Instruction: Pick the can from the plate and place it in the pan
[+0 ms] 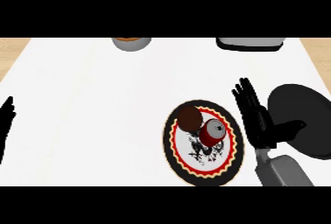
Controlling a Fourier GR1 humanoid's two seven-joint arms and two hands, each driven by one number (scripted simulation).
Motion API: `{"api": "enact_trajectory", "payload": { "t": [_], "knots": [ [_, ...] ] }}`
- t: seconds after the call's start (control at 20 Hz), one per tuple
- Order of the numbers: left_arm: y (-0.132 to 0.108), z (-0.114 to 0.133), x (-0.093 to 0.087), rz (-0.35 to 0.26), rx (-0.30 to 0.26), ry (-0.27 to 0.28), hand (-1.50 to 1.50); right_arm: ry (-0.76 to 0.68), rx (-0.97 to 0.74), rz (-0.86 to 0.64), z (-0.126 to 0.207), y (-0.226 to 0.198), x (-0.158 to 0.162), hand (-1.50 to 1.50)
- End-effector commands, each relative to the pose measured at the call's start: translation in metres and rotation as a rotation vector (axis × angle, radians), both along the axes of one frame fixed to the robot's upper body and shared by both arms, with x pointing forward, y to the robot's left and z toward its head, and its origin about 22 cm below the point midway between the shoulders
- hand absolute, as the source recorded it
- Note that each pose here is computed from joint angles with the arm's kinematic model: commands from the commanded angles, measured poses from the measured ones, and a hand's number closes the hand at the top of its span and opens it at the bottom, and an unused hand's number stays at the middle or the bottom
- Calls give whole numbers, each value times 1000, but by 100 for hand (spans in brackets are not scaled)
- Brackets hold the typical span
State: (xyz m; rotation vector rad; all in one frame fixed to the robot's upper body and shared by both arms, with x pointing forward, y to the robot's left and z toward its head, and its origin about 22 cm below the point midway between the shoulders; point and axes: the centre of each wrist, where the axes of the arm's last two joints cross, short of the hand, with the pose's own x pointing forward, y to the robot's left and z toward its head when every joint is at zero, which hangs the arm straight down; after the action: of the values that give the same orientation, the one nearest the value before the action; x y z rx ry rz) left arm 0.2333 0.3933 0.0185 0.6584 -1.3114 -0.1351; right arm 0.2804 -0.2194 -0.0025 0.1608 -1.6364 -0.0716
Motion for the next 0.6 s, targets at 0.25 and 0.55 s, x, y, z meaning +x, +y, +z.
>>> {"api": "enact_trajectory", "payload": {
  "t": [0.25, 0.55],
  "knots": [
    [-92, 34, 53, -265, -265, -297, 0, -55, -226, 626, 25, 4, 26, 150],
    [-102, 19, 48, -228, -338, -234, 0, -360, -570, 226, 26, -81, -3, -150]
  ]
}}
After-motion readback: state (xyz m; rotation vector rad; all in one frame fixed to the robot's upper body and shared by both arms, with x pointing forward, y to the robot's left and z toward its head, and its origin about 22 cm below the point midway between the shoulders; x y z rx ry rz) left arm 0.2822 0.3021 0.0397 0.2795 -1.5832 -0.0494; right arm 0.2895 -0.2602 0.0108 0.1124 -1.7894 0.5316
